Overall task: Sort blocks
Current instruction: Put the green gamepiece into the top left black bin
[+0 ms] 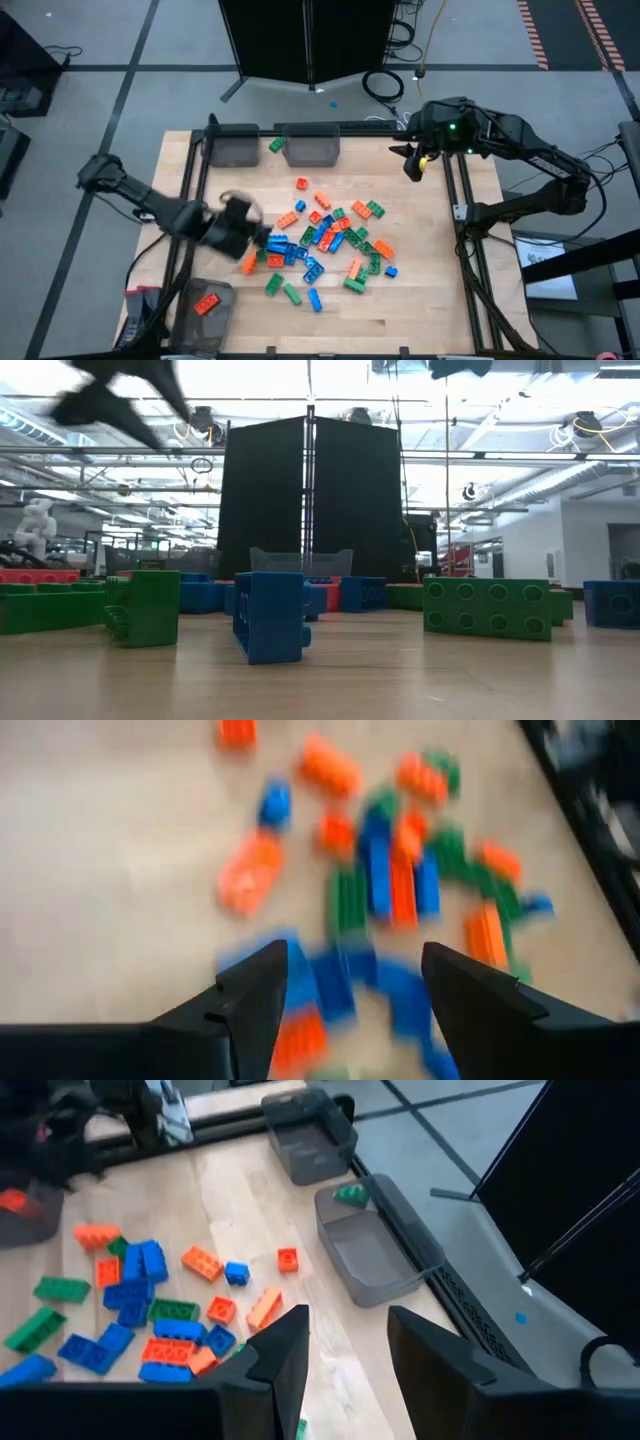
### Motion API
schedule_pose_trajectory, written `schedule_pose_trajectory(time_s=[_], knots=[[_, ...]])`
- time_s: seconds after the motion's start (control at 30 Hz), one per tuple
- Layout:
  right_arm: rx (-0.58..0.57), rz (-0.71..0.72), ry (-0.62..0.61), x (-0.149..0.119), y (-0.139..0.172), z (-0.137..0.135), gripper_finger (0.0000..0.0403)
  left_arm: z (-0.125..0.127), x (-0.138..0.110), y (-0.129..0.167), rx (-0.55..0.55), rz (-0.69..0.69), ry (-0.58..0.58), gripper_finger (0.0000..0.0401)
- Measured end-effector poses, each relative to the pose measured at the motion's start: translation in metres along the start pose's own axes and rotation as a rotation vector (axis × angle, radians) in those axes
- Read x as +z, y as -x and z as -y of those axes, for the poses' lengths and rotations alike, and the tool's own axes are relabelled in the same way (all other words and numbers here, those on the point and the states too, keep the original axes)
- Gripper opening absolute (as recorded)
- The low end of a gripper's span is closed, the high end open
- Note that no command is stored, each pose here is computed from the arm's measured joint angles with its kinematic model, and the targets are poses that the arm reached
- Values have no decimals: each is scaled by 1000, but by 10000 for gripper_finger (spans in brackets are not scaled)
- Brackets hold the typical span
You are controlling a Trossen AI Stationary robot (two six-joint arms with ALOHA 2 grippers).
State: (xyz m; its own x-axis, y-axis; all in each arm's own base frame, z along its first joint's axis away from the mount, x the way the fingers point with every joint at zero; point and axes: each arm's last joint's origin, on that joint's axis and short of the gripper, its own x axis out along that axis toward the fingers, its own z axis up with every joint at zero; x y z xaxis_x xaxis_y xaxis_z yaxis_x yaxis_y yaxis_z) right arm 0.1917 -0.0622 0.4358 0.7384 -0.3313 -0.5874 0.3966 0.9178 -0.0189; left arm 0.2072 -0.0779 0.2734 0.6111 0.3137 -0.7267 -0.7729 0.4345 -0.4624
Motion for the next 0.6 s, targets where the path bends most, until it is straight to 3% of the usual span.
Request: schedule_pose_trajectory(time_s=[0.17,0.43,0.5,0.6], knots=[[26,-54,37,-3,-6,-1,135,-6,63,-32,84,197,-24,232],[28,-82,77,-6,-5,-1,135,-49,157,-72,219,458,327,232],[29,-82,85,-6,-4,-1,135,-58,172,-83,222,449,294,232],[28,-82,86,-6,-4,-1,135,-69,192,-99,234,428,103,232]])
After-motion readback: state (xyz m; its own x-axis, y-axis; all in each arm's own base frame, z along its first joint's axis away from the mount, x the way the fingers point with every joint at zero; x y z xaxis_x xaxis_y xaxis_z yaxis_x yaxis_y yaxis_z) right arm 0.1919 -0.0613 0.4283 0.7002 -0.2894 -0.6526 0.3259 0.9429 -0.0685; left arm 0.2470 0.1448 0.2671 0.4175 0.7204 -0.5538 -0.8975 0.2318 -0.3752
